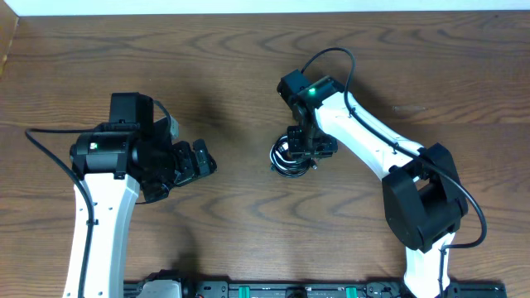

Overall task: Untangle cables
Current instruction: 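Lower the right gripper into the coil and pinch a black cable, then lift the black cable with the right gripper, pulling it up from the coil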

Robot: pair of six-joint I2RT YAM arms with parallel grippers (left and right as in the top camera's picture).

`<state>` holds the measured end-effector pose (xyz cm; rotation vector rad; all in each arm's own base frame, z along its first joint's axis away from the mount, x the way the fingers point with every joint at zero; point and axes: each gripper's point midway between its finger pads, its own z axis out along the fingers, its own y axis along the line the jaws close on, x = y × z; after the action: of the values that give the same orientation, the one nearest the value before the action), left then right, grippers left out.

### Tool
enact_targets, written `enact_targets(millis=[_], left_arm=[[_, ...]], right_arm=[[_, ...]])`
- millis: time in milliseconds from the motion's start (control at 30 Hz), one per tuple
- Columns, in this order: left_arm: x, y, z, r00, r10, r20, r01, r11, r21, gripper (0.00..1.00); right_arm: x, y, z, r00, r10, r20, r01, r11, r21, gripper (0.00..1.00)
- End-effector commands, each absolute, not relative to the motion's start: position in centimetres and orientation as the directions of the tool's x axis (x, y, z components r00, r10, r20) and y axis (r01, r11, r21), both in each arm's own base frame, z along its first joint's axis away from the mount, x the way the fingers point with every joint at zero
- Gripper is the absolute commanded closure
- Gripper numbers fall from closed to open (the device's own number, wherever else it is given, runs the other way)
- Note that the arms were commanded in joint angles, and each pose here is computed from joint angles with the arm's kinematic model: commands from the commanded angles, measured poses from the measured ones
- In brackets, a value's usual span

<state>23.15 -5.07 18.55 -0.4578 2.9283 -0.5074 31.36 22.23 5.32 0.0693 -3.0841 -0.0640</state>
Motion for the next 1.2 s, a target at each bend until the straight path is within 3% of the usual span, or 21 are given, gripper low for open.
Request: enact_targets(millis=[0, 200, 300, 533, 667, 967, 1167], left_arm=[[23.4, -5.2, 18.8, -0.944, -0.319, -0.083, -0.271, 0.895, -0.354, 0.02], [23.4, -5.2, 18.8, -0.944, -0.319, -0.083, -0.271, 0.895, -0.354, 0.02], [23.4, -5.2, 18.8, -0.944, -0.319, -0.083, -0.271, 0.895, -0.354, 0.02], [23.4, -5.2, 18.8, -0.944, -0.319, -0.083, -0.271, 0.895, -0.354, 0.02], [23.4, -5.2, 18.8, -0.944, -0.318, -0.083, -0.271, 0.895, -0.354, 0.02], [23.4, -5.2, 18.8, -0.944, -0.319, -0.083, -0.271, 0.895, -0.354, 0.02], [23.4, -5.2, 18.8, -0.944, -0.319, -0.083, -0.271, 0.895, -0.354, 0.02]], right_arm=[[31.7, 21.4, 5.2, -0.999, -0.022, 0.035, -0.022, 1.000, -0.002, 0.62], [31.8, 21.5, 4.8, -0.999, -0.022, 0.026, -0.022, 1.000, 0.004, 0.82], [32.0, 21.7, 4.8, -1.000, -0.023, 0.018, -0.023, 1.000, 0.010, 0.98], [32.4, 21.7, 5.6, -1.000, -0.018, 0.010, -0.018, 1.000, 0.015, 0.99], [33.3, 21.9, 9.2, -0.999, -0.044, -0.021, -0.045, 0.998, 0.037, 0.99], [35.6, 23.7, 23.6, -0.940, -0.119, -0.319, -0.185, 0.965, 0.186, 0.99], [37.1, 22.6, 27.4, -0.881, -0.058, -0.470, -0.152, 0.975, 0.165, 0.98]])
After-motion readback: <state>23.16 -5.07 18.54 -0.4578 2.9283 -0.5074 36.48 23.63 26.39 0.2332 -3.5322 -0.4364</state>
